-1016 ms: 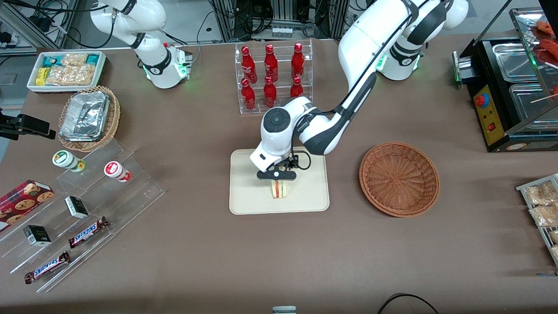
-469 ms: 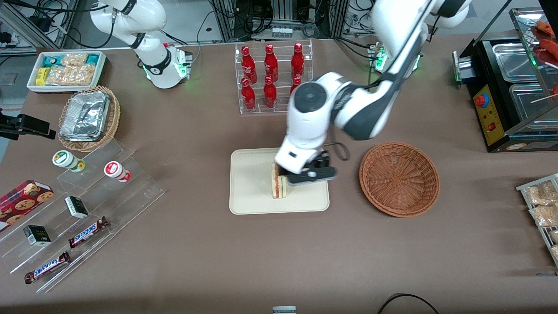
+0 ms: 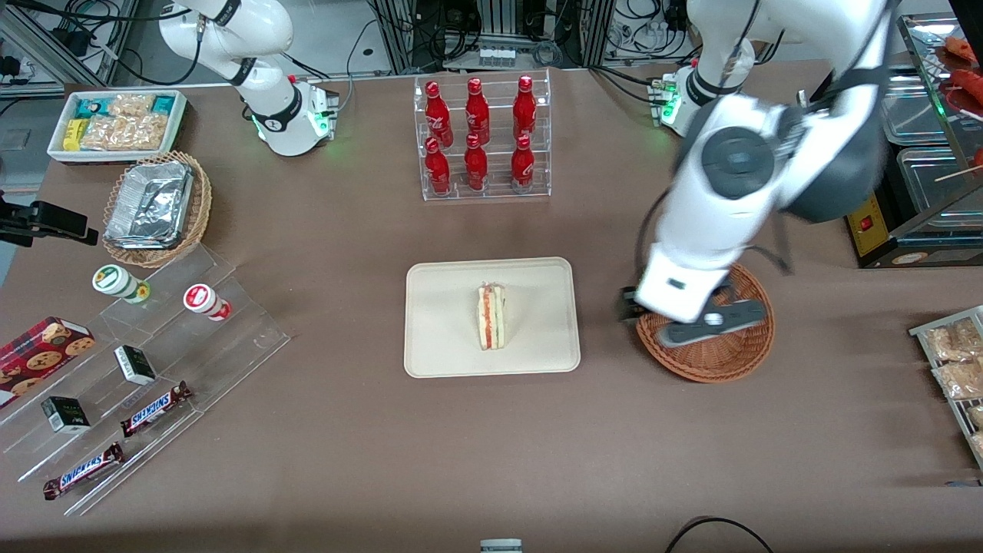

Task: Place sandwich from basket to tray

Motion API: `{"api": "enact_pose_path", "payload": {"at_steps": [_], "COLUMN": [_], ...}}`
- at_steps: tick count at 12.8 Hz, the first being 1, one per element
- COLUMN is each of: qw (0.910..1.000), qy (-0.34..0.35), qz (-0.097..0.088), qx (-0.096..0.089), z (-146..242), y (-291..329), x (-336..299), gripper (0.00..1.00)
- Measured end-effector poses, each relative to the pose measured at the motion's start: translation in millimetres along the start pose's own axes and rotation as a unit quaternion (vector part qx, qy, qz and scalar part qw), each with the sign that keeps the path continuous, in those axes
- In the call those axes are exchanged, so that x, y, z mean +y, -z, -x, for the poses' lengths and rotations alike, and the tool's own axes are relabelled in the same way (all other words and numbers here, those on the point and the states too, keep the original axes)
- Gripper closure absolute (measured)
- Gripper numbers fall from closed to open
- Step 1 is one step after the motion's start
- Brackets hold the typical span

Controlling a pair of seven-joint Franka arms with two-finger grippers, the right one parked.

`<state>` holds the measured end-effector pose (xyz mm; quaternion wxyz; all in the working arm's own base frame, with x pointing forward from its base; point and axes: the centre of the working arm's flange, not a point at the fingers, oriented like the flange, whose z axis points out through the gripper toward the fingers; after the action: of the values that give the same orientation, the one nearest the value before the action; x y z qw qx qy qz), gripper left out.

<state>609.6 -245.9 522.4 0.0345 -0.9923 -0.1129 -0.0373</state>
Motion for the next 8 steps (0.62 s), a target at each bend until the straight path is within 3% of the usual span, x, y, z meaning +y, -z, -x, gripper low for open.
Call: {"api": "enact_pose_path", "payload": {"at_steps": [4,8], "qw": [0.9981,0.9935], "qy": [-0.049,-0.1], "qz": [0.008,0.016], "qx": [-0.038,-0.053], "z": [-15,-5], "y": [41,61], "x": [-93,-160], "gripper": [0.0,0.0]}}
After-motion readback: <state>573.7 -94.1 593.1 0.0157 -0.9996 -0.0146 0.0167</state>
